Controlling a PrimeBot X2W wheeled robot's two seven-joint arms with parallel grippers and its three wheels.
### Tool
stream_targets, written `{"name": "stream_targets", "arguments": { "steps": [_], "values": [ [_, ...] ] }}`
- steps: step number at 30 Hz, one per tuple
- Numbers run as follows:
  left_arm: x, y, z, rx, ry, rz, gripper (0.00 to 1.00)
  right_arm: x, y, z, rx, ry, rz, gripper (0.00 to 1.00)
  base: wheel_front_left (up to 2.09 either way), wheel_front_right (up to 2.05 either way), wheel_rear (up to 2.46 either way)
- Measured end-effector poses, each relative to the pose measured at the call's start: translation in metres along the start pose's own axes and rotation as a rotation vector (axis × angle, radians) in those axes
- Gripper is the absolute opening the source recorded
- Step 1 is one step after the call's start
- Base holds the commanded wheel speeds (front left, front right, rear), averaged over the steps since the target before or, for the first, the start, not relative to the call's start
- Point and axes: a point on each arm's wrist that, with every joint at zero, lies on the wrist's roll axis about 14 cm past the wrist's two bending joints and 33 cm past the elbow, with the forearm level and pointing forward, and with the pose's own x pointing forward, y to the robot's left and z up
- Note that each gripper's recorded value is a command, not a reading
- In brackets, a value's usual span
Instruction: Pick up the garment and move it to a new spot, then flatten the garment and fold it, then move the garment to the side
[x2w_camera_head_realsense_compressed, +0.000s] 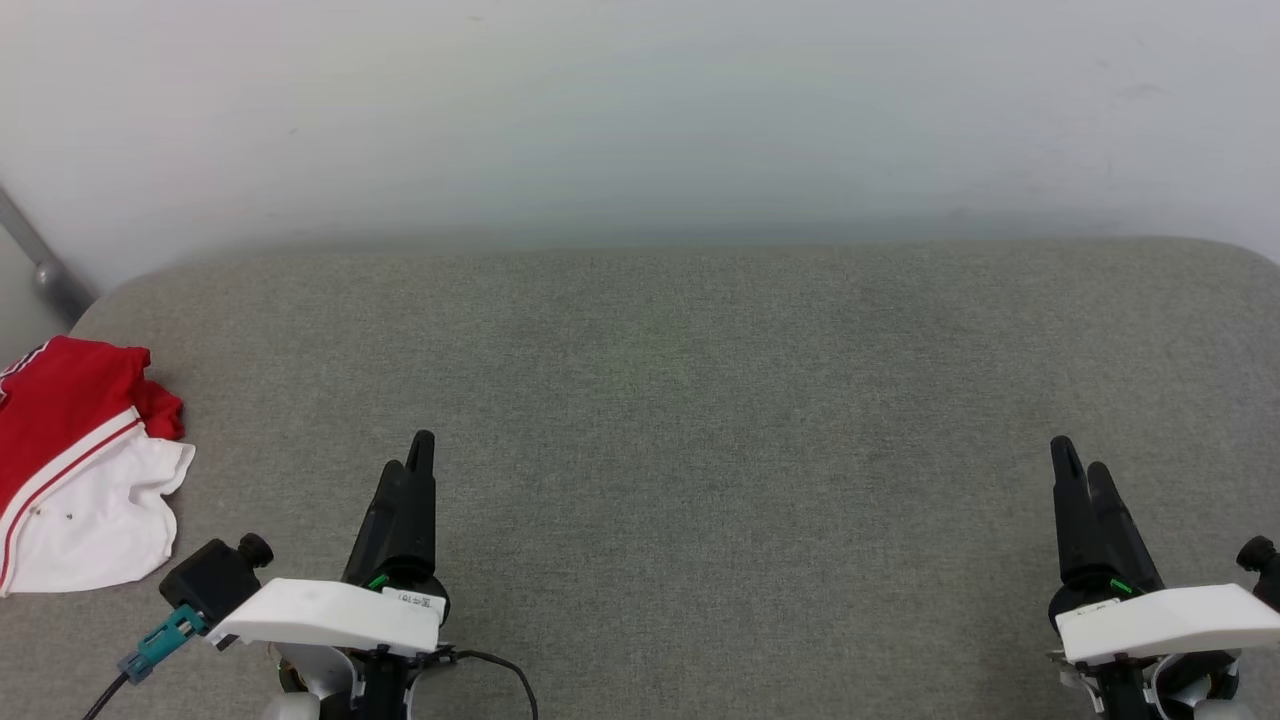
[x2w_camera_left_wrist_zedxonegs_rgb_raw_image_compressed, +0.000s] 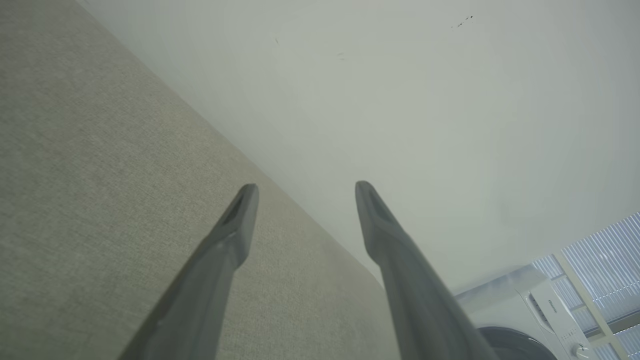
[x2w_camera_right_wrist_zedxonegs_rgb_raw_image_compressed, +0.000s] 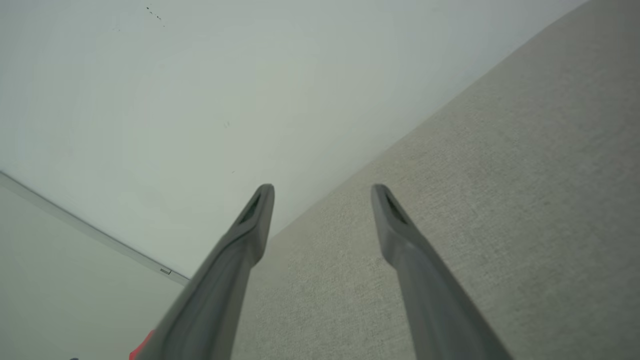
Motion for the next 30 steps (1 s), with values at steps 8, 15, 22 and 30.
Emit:
{"name": "stream_targets", "arguments": {
  "steps": [8,15,22,30],
  "values": [
    [0.0,-0.005,-0.006,0.141,0.014,-0.023,1.0,-0.002,0.001,0.0,-0.177,-0.002,0.014,1.0,0.0,0.0,0.0],
    [-0.002,-0.005,-0.01,0.282,0.033,-0.041,1.0,-0.002,0.006,-0.001,-0.305,-0.003,0.037,1.0,0.0,0.0,0.0],
    [-0.003,-0.003,-0.007,0.408,0.023,-0.046,1.0,-0.002,0.012,-0.005,-0.407,0.011,0.063,1.0,0.0,0.0,0.0],
    [-0.004,-0.002,-0.008,0.543,0.029,-0.06,1.0,-0.004,0.016,-0.007,-0.493,0.029,0.081,1.0,0.0,0.0,0.0]
  ]
}}
